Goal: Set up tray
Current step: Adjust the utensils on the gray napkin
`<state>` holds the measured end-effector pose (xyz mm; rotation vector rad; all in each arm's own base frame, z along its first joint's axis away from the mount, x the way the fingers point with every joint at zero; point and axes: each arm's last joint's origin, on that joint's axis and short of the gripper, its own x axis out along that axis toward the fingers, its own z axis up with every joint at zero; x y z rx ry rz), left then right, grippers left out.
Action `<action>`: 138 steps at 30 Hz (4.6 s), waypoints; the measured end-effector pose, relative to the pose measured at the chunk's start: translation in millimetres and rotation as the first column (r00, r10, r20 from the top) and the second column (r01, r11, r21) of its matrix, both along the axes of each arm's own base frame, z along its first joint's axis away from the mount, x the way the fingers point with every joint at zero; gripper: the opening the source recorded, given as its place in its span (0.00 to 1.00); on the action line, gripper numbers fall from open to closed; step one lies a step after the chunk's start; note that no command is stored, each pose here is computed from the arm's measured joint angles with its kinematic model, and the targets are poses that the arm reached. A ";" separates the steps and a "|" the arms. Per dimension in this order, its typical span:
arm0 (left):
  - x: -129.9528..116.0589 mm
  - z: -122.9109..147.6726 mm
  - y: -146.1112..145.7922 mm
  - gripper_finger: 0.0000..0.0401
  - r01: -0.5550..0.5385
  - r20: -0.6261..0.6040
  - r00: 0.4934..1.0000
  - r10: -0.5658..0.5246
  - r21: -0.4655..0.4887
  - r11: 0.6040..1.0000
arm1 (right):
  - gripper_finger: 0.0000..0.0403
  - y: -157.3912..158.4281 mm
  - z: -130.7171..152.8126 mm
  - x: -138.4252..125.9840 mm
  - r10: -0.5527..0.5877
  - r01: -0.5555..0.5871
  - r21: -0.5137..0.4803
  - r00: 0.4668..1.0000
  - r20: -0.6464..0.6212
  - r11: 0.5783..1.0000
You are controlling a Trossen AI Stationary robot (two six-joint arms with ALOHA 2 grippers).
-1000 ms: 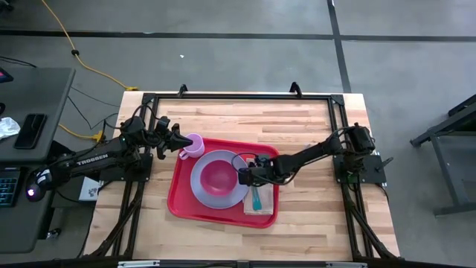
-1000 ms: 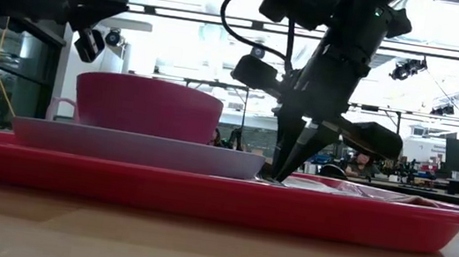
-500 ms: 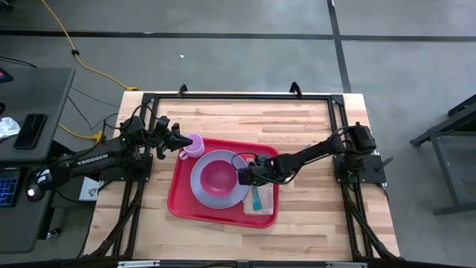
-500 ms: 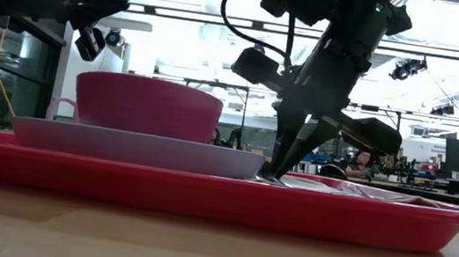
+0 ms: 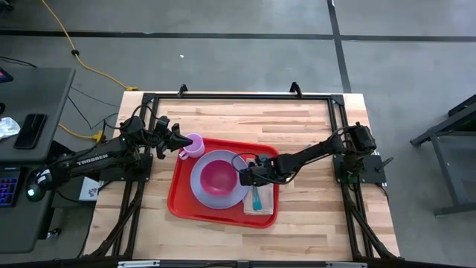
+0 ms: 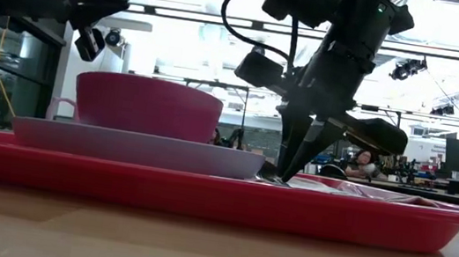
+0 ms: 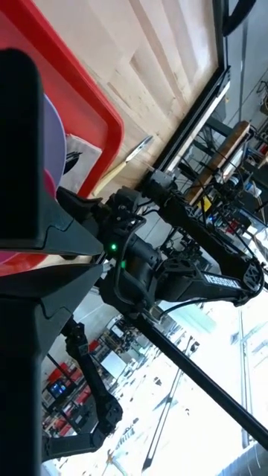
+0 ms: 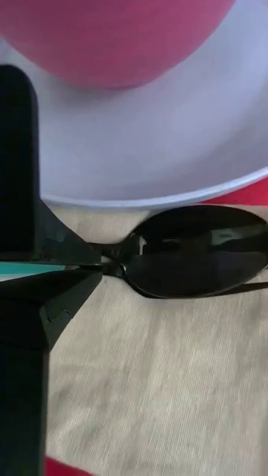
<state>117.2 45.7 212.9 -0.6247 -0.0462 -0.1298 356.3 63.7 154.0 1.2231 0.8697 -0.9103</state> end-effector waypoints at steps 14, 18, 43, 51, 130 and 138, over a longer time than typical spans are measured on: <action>0.0 0.0 0.4 0.16 -0.014 0.000 1.000 0.014 -0.002 1.000 | 0.00 1.2 0.8 2.1 0.010 -0.011 0.029 1.000 0.020 1.000; 0.1 0.0 0.5 0.16 -0.019 0.000 1.000 0.019 -0.002 1.000 | 0.00 1.2 0.6 1.6 0.013 -0.014 0.028 1.000 0.014 1.000; 0.1 0.0 1.3 0.16 -0.043 0.002 0.999 0.043 -0.004 0.999 | 0.00 11.2 -4.5 -1.6 0.051 -0.049 0.061 0.998 -0.030 0.997; 0.1 0.0 1.3 0.16 -0.044 0.002 0.999 0.044 -0.004 0.999 | 0.00 10.2 -5.8 -5.6 0.049 -0.046 0.049 0.996 -0.075 0.998; 0.2 0.0 2.1 0.16 -0.071 0.002 0.997 0.071 -0.007 0.997 | 0.00 3.0 -0.7 -3.8 0.116 -0.115 0.010 0.987 -0.114 0.993; 0.2 0.0 2.1 0.16 -0.072 0.002 0.997 0.072 -0.007 0.997 | 0.00 1.5 2.5 -6.7 0.120 -0.117 0.032 0.984 -0.130 0.993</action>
